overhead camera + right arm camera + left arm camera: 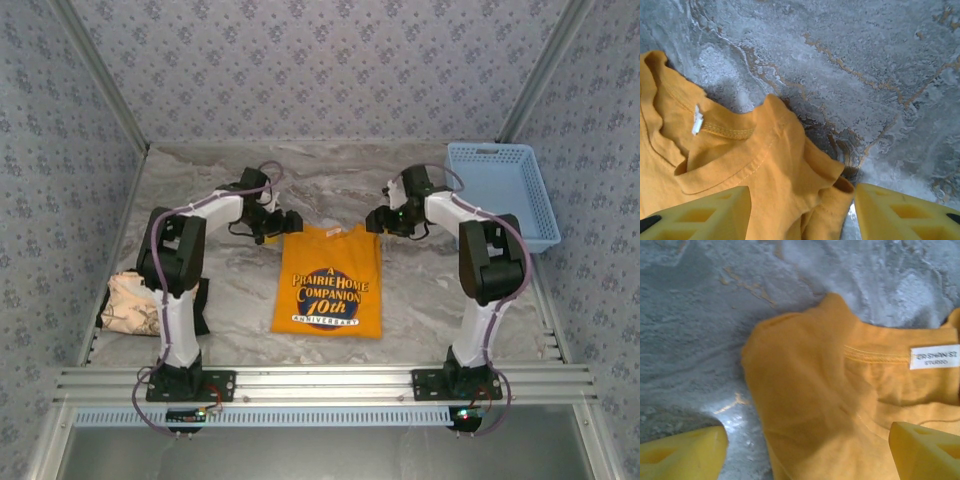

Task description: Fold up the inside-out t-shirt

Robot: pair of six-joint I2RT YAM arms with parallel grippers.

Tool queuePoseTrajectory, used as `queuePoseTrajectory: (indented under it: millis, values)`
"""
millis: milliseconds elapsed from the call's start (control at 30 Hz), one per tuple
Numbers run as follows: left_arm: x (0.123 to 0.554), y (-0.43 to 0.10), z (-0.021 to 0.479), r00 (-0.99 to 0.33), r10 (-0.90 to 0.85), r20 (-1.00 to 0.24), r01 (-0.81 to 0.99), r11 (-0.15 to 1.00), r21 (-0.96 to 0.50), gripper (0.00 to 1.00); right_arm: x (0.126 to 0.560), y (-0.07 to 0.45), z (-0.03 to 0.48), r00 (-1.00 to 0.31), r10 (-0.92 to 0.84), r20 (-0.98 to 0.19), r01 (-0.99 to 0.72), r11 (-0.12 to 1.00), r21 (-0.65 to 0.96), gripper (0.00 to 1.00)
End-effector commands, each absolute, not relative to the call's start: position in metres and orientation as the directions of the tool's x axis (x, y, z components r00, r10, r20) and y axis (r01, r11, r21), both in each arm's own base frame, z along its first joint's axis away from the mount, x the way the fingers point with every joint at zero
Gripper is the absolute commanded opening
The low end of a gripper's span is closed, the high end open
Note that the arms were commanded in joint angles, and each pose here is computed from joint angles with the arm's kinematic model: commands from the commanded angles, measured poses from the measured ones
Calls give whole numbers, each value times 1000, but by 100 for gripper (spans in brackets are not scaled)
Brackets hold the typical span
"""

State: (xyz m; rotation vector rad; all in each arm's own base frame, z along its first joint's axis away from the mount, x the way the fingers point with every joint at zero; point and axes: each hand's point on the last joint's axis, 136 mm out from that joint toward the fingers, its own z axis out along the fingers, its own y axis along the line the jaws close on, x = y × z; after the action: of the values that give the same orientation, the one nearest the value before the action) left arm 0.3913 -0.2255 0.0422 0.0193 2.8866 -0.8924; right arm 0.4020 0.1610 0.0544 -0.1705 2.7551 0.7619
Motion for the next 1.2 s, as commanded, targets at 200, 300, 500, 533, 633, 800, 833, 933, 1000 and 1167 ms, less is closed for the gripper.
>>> queuePoseTrajectory:
  millis: [200,300,500,533,633,800,833,933,1000,1167]
  values:
    - [381,-265,35,-989,109,-101,149,760,-633,79,395,167,29,-977,-69,-202,-163,852,497,59]
    - [378,-272,28,-987,137,-84,159,753,-638,74,395,171,28,-978,-77,-196,-167,846,506,59]
    - [380,-279,28,-982,167,-85,181,737,-651,55,394,186,26,-978,-103,-182,-188,816,547,32]
    - [381,-280,30,-981,172,-91,189,734,-652,55,394,187,27,-978,-104,-183,-189,814,549,29]
    - [385,-286,38,-977,179,-116,211,721,-660,50,393,188,30,-978,-102,-184,-189,808,557,18]
    - [386,-288,33,-975,194,-105,214,721,-659,29,394,191,34,-975,-108,-195,-203,792,576,6]
    - [385,-288,32,-975,200,-101,216,720,-659,27,393,192,35,-974,-112,-197,-208,789,578,5]
    - [384,-287,31,-969,222,-112,240,720,-652,11,396,192,38,-971,-113,-210,-219,776,592,0]
    - [388,-282,39,-965,227,-135,259,709,-657,0,398,194,47,-960,-126,-248,-255,755,604,0]
    - [411,-265,93,-922,178,-344,374,640,-672,0,413,194,95,-887,-143,-439,-404,701,588,0]
